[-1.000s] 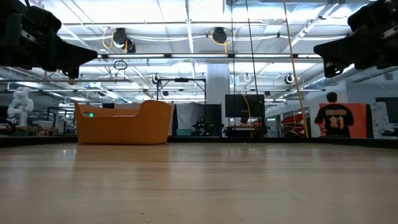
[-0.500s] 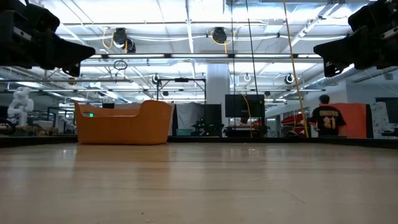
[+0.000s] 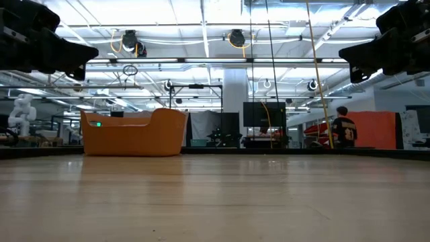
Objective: Sort popcorn bags into baskets
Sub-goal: Return to Home Position
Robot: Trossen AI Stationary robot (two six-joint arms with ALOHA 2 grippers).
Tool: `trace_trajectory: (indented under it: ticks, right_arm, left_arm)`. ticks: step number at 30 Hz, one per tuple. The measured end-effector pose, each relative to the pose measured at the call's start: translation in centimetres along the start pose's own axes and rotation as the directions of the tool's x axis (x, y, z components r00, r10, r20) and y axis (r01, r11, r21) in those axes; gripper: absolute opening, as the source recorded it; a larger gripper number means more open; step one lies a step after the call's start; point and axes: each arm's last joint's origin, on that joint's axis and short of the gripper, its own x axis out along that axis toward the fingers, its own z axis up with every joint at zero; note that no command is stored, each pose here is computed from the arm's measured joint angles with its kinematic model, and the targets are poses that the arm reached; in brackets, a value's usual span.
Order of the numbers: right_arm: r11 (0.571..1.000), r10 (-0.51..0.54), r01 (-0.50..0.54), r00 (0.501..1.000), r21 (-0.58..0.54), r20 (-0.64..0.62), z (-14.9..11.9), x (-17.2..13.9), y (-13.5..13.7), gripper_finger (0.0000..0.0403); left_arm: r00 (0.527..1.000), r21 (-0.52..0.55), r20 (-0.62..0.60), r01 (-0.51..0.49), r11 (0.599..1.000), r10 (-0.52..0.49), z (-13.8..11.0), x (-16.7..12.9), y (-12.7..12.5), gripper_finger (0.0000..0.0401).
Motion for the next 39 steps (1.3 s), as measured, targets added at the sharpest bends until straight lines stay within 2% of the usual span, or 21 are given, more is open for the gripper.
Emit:
trace_trajectory:
  ticks: [7,9,12,19,39]
  right_arm:
    - [1.000,0.000,0.000,1.000,0.000,0.000,0.0,0.0,0.0,0.0000]
    - [1.000,0.000,0.000,1.000,0.000,0.000,0.0,0.0,0.0,0.0000]
    - [1.000,0.000,0.000,1.000,0.000,0.000,0.0,0.0,0.0,0.0000]
    - [1.000,0.000,0.000,1.000,0.000,0.000,0.0,0.0,0.0,0.0000]
    - [1.000,0.000,0.000,1.000,0.000,0.000,0.0,0.0,0.0,0.0000]
  left_arm:
    - [0.995,0.041,0.097,-0.012,0.999,0.008,0.9,0.0,0.1,0.0002]
    - [0.997,0.038,0.080,-0.021,0.999,0.018,0.8,0.0,0.1,0.0003]
    - [1.000,0.032,-0.009,-0.011,0.999,0.012,-0.1,0.0,0.0,0.0003]
    - [1.000,0.012,-0.016,-0.019,1.000,0.019,-0.1,0.0,0.1,0.0010]
    - [1.000,0.036,-0.024,-0.019,0.999,0.020,-0.2,0.1,0.1,0.0021]
